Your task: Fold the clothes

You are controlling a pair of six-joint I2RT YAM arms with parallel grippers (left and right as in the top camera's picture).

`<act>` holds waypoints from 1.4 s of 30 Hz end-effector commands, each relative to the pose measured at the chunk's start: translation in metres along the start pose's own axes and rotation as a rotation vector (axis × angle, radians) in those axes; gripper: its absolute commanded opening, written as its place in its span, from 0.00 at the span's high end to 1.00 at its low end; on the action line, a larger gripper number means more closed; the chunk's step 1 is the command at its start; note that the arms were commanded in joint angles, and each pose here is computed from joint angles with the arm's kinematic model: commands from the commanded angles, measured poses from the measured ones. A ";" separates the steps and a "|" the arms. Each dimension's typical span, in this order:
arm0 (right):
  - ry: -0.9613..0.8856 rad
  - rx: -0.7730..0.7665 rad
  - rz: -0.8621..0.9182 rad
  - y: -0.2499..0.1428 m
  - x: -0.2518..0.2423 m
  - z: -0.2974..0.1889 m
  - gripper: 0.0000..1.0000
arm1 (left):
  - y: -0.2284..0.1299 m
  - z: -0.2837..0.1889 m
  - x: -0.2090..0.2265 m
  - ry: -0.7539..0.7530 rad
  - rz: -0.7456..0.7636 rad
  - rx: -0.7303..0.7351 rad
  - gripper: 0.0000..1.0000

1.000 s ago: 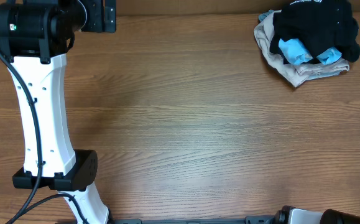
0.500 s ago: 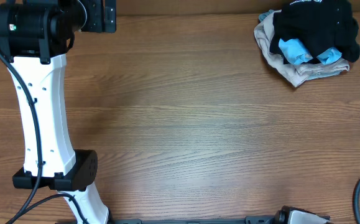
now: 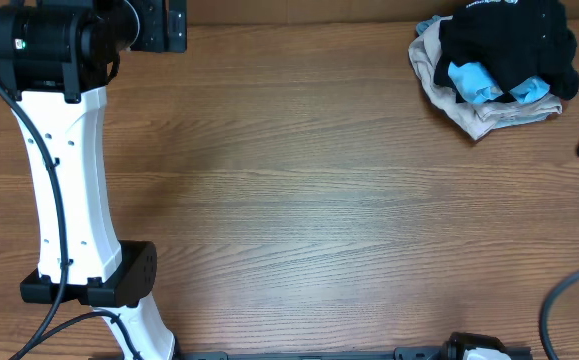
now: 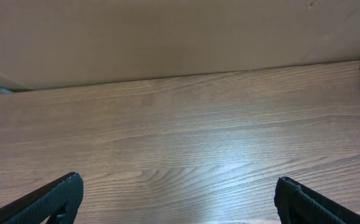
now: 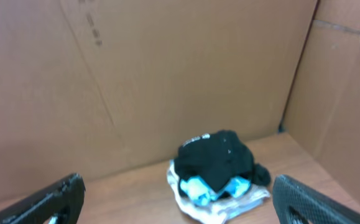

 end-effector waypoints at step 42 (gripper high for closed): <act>0.222 -0.131 0.082 -0.345 -0.047 0.069 0.00 | 0.000 0.001 0.000 0.012 -0.001 0.000 0.00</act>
Point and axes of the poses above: each gripper's point midway between its finger pads, its own z axis out along the fingers, its own x axis along the line the jaws close on, y = z × x, the point moved 8 cm from there along -z, back along the fingers, and after that the axes turned 2 degrees about z, right-handed, at the moved point
